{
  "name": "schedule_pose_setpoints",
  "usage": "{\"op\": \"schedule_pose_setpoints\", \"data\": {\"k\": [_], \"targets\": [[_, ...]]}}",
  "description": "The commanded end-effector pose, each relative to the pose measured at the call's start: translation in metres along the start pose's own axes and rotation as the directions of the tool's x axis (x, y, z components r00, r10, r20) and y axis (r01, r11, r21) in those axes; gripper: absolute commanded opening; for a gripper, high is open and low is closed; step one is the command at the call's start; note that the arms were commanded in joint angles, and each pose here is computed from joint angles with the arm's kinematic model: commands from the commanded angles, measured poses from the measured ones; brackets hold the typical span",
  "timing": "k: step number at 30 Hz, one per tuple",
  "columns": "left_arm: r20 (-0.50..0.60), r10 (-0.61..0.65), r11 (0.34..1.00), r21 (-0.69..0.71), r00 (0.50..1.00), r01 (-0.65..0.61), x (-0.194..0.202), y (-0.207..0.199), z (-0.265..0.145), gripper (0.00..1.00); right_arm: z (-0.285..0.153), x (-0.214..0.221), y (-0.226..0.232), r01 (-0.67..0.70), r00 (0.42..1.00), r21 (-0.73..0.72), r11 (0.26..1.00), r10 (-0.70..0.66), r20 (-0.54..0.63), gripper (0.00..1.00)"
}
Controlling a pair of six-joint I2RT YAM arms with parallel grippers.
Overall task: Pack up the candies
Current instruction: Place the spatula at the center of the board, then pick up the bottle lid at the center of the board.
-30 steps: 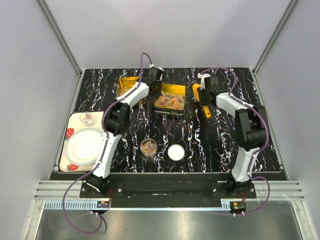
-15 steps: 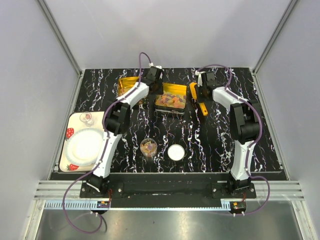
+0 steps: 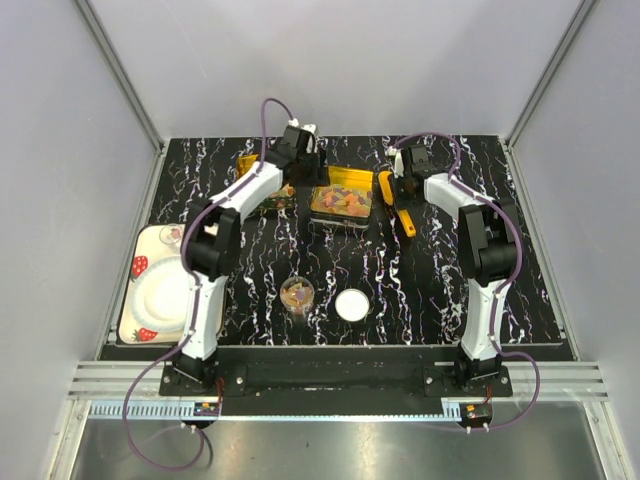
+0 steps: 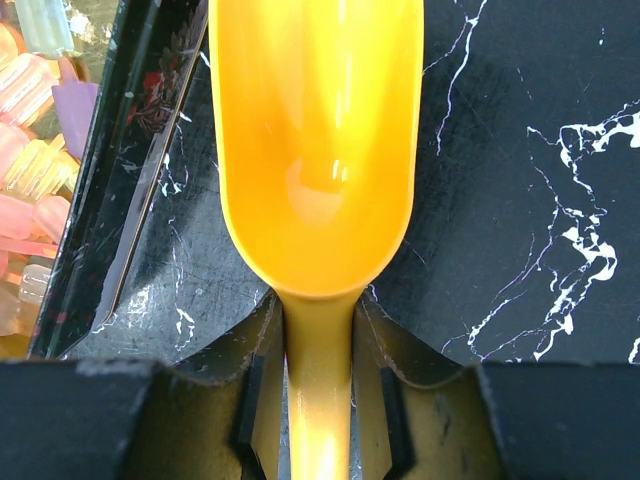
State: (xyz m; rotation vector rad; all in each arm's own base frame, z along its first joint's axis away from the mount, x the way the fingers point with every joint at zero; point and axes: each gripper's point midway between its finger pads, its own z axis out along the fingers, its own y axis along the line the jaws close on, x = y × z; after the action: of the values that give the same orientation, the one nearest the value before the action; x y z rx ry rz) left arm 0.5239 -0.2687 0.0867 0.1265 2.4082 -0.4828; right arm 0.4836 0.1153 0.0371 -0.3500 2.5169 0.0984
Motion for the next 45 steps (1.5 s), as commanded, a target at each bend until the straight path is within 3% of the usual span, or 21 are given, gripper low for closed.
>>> {"op": "schedule_pose_setpoints", "data": {"k": [1, 3, 4, 8, 10, 12, 19, 25, 26, 28, 29, 32, 35, 39, 45], "targets": [[0.146, 0.043, 0.989, 0.137, 0.988, -0.063, -0.05, -0.039, -0.072, 0.77, -0.003, 0.0, -0.002, 0.012, 1.0, -0.003, 1.0, -0.012, -0.02, 0.21], [0.161, 0.071, 0.983, 0.155, 0.984, -0.096, -0.05, -0.044, -0.096, 0.79, -0.004, 0.002, -0.002, 0.019, 0.999, -0.007, 1.0, -0.019, -0.029, 0.3], [0.174, 0.08, 0.981, 0.161, 0.981, -0.109, -0.052, -0.046, -0.106, 0.88, -0.006, 0.003, -0.001, 0.02, 0.999, -0.011, 1.0, -0.02, -0.036, 0.32], [0.204, 0.163, 0.961, 0.191, 0.965, -0.202, -0.044, -0.051, -0.144, 0.91, -0.013, 0.005, 0.003, 0.03, 0.999, -0.034, 0.999, -0.031, -0.044, 0.4], [0.217, 0.208, 0.945, 0.207, 0.954, -0.253, -0.035, -0.052, -0.163, 0.99, -0.018, 0.005, 0.005, 0.032, 0.999, -0.048, 0.998, -0.034, -0.042, 0.48], [0.205, 0.261, 0.923, 0.231, 0.943, -0.306, -0.018, -0.052, -0.17, 0.99, -0.025, 0.0, 0.006, 0.036, 0.999, -0.054, 0.998, -0.037, -0.03, 0.57], [0.2, 0.461, 0.82, 0.276, 0.864, -0.502, 0.038, -0.063, -0.19, 0.99, -0.087, -0.029, 0.013, 0.035, 0.997, -0.106, 0.994, -0.027, 0.071, 0.67], [0.203, 0.733, 0.577, 0.319, 0.649, -0.752, 0.115, -0.098, -0.189, 0.99, -0.162, -0.04, 0.007, 0.068, 0.984, -0.105, 0.992, -0.049, 0.174, 0.68], [0.212, 0.789, 0.499, 0.329, 0.577, -0.802, 0.132, -0.109, -0.189, 0.99, -0.176, -0.039, 0.007, 0.074, 0.98, -0.099, 0.992, -0.054, 0.194, 0.69], [0.204, 0.837, 0.422, 0.35, 0.508, -0.836, 0.156, -0.116, -0.186, 0.99, -0.19, -0.03, 0.006, 0.089, 0.979, -0.109, 0.99, -0.067, 0.194, 0.69], [0.229, 0.865, 0.347, 0.368, 0.446, -0.863, 0.17, -0.128, -0.189, 0.99, -0.203, -0.023, 0.009, 0.1, 0.975, -0.115, 0.988, -0.075, 0.207, 0.68], [0.228, 0.918, 0.209, 0.416, 0.324, -0.885, 0.21, -0.139, -0.186, 0.98, -0.224, -0.008, 0.012, 0.115, 0.97, -0.124, 0.986, -0.085, 0.228, 0.68], [0.227, 0.947, 0.105, 0.456, 0.229, -0.884, 0.24, -0.146, -0.184, 0.92, -0.242, 0.003, 0.013, 0.116, 0.963, -0.125, 0.985, -0.081, 0.255, 0.68], [0.225, 0.96, 0.028, 0.51, 0.165, -0.86, 0.272, -0.146, -0.183, 0.81, -0.261, 0.009, 0.017, 0.119, 0.95, -0.137, 0.983, -0.073, 0.303, 0.69], [0.182, 0.975, 0.005, 0.552, 0.127, -0.834, 0.306, -0.139, -0.168, 0.67, -0.285, 0.006, 0.023, 0.147, 0.921, -0.16, 0.976, -0.077, 0.381, 0.68]]}}
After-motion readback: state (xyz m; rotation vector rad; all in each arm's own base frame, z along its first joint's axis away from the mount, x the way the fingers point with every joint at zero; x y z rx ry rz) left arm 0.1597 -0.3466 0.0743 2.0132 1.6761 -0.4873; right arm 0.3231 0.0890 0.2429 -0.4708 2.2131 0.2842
